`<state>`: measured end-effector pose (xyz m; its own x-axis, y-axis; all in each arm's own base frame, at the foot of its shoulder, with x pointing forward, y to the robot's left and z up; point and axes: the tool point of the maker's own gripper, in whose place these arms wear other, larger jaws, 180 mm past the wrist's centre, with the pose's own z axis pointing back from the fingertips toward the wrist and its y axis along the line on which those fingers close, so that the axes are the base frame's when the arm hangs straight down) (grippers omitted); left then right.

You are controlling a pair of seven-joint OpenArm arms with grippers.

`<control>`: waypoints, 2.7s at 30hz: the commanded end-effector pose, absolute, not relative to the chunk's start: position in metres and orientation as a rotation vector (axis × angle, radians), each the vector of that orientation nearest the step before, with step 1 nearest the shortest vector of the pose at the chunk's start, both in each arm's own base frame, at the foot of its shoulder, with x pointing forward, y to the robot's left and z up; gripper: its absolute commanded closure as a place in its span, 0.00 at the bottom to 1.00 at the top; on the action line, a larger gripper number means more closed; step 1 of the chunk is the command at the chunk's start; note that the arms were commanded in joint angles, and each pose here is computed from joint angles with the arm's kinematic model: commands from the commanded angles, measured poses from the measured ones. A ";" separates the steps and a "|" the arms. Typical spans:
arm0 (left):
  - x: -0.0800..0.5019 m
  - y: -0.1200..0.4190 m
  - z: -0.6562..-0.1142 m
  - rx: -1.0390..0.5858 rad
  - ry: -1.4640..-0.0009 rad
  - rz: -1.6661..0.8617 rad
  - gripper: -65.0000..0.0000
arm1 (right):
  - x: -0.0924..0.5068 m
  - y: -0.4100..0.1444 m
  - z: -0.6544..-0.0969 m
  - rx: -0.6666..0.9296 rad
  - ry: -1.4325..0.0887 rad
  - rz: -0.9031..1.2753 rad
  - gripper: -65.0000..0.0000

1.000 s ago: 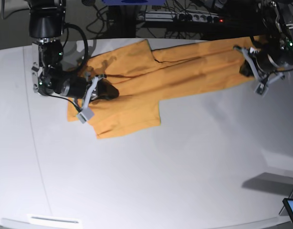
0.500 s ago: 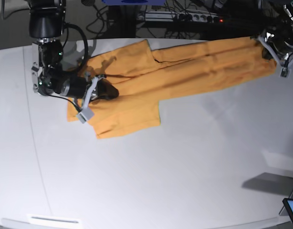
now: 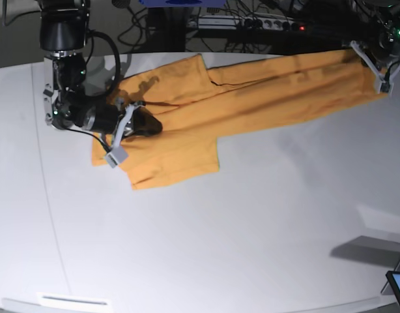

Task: Fold the T-shirt properly
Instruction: 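Adjust the left gripper's hold on the strip's hem end, pulling it taut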

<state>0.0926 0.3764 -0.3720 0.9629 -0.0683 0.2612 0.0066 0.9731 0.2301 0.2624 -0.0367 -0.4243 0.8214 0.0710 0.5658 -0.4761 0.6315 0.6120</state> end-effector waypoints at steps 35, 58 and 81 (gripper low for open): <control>0.111 0.426 -0.377 0.298 -0.272 0.018 1.00 | 0.245 -0.056 -0.449 0.721 -0.407 0.361 0.99; 0.127 0.438 -0.374 0.305 -0.291 0.037 1.00 | 0.245 -0.056 -0.449 0.720 -0.406 0.363 0.99; 0.141 0.439 -0.401 0.276 -0.213 0.033 1.00 | 0.241 -0.045 -0.449 0.730 -0.395 0.403 0.99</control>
<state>0.1456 0.4377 -0.3993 0.9730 0.0006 0.2309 -0.0639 0.9617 0.2667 0.2590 -0.0294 -0.4251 0.8177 0.0984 0.5671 -0.4966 0.6187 0.6087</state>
